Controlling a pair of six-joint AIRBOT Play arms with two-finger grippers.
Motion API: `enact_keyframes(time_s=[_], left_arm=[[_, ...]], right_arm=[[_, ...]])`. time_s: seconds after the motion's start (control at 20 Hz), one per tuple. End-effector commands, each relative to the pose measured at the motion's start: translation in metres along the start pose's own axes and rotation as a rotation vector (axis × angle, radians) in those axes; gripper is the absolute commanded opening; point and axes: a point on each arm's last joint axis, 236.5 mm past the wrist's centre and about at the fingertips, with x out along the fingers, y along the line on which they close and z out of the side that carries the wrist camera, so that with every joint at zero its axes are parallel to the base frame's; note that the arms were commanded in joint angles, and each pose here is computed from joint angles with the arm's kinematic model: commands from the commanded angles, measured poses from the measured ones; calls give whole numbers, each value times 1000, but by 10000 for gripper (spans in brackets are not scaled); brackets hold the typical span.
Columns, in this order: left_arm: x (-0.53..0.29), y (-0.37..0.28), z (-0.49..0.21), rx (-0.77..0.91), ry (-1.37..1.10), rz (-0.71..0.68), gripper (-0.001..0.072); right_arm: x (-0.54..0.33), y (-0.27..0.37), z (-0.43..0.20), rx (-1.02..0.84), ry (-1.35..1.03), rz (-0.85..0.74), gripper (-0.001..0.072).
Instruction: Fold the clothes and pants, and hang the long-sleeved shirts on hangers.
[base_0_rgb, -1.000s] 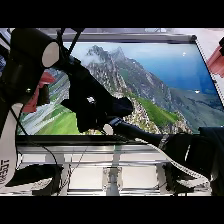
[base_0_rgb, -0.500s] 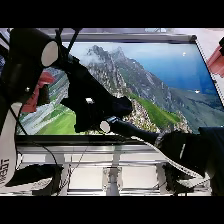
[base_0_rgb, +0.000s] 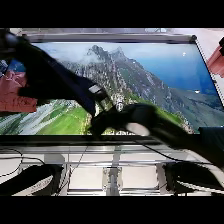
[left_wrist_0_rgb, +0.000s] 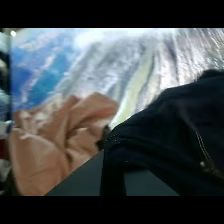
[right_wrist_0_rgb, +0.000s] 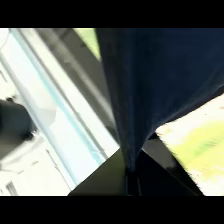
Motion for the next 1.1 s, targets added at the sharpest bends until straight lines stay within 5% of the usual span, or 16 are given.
enact_keyframes(time_s=[0.0, 0.5, 1.05], left_arm=[[-42, 14, -24, -28, -3, -43, 65], [-155, -92, -66, -166, 25, -669, 66], [-142, -120, -72, -221, 149, -738, 66]], right_arm=[[-94, -25, 6, -101, -72, -109, 9], [-229, -31, 14, -194, -112, -214, 9], [-236, -40, -10, -174, 24, -251, 8]])
